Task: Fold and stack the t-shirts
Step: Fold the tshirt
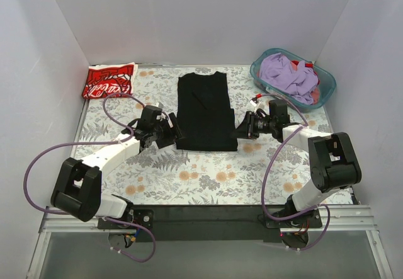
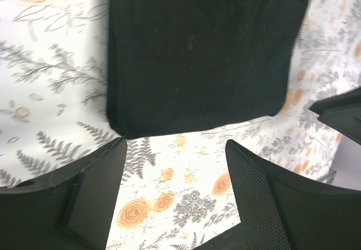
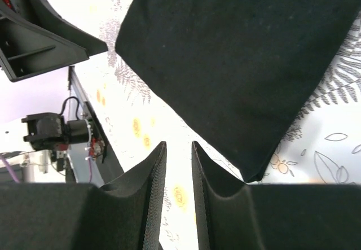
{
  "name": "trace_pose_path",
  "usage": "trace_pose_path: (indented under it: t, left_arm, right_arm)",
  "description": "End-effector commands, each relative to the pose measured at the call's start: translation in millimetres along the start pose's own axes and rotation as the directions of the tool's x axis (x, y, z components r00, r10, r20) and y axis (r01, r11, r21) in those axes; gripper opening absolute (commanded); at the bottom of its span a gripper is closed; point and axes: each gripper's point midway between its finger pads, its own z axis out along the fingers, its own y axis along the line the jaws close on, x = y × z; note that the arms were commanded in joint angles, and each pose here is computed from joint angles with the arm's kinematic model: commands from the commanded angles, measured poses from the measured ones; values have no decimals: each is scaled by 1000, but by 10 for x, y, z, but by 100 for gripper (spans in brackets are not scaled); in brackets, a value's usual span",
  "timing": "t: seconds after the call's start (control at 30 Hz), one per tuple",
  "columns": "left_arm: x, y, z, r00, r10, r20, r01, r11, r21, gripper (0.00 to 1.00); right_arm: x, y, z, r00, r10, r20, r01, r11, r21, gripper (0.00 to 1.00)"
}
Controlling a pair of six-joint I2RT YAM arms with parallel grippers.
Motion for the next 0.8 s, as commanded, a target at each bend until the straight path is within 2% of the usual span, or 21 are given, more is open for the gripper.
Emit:
trace_pose_path:
  t: [0.0,0.07,0.23,0.43,0.6,0.7,0.77]
  left_arm:
    - [-147,-391,-44,1000,2,28,-7,986,166,67]
    - [-171,-533,-33,1000,6,9,-8,977,215,62]
    - [-91,-480,213,998,-17,-65,29,980,195,57]
    - [186,-5,419,988,-108,-108,112,993,36,52]
    - [456,499,426,967,-223,-126,207,970,-127,50]
    - [520,592,359,954,-264,-140,244,959,-144,50]
    - [453,534,318,961,-248,-125,231,964,-133,51]
  right_arm:
    - [-121,191,-13,999,-33,39,36,996,-84,30]
    - [-110,200,9,999,-14,33,17,995,-94,30]
    - [-41,122,121,1000,20,9,-19,994,-112,30]
    - [266,-309,234,992,117,-47,-119,992,-40,29]
    - [476,-653,173,971,231,-61,-230,973,13,28]
    - [490,-702,133,965,255,-56,-255,967,13,28]
    - [437,-636,113,970,237,-46,-238,971,1,28]
